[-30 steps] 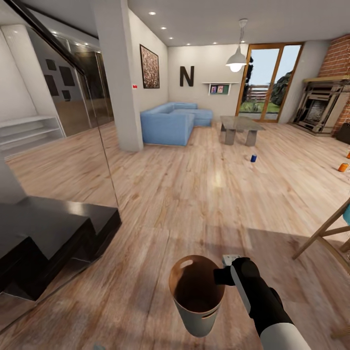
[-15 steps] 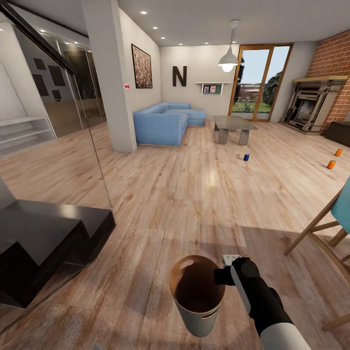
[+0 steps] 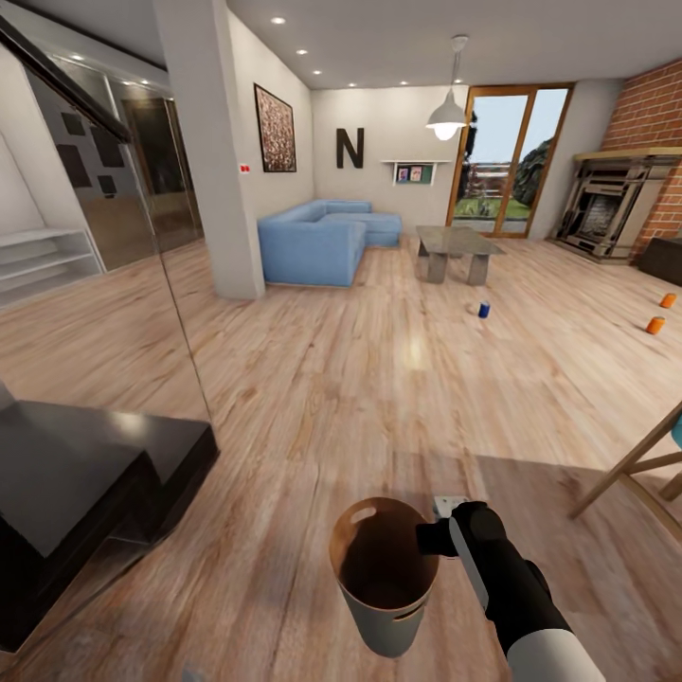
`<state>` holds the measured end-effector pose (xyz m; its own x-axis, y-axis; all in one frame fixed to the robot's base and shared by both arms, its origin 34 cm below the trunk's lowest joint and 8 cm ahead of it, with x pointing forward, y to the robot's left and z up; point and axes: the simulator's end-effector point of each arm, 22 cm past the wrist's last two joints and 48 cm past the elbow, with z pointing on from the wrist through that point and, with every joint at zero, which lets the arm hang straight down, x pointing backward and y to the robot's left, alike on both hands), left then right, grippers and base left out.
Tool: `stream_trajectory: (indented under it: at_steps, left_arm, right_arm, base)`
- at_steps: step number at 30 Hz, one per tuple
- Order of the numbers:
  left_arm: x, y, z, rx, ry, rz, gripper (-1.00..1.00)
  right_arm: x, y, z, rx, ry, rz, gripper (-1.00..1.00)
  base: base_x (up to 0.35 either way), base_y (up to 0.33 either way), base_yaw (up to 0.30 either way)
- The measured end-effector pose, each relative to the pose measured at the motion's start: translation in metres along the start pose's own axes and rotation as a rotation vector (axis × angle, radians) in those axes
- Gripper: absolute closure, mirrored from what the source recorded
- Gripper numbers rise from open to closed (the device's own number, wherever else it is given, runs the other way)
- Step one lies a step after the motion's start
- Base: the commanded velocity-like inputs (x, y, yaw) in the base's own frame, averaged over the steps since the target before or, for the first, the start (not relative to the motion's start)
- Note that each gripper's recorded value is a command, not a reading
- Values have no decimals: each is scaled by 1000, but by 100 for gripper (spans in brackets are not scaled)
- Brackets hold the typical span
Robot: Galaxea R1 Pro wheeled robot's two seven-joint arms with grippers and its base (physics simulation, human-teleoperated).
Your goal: Put the three can of soda from the living room inside the tash can in the kitchen.
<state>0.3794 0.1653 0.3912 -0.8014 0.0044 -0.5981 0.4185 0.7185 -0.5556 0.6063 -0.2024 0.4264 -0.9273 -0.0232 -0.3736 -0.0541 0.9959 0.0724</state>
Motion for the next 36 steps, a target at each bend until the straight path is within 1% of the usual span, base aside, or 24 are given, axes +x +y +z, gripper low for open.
stream_trajectory:
  at_steps: [5,15,17,25,31,36]
  left_arm:
    - [0,0,0,0,0,0,-100]
    - [0,0,0,0,0,0,-100]
    - [1,3,-3,-5,5,5,-100]
    - [1,4,-3,-6,6,6,-100]
    - [1,4,-3,-6,6,6,-100]
    - [1,4,-3,-6,6,6,-100]
  right_arm:
    - [0,-1,0,4,0,-2,100]
    - [0,-1,0,2,0,-1,100]
    - [0,-1,0,3,0,-2,100]
    - [0,0,0,1,0,-1,100]
    - [0,0,0,2,0,-1,100]
    - [0,0,0,-2,0,1,100]
  base:
    - [286,0,0]
    - [89,0,0]
    - [109,0,0]
    - [37,0,0]
    - [181,0,-3]
    - [57,0,-162]
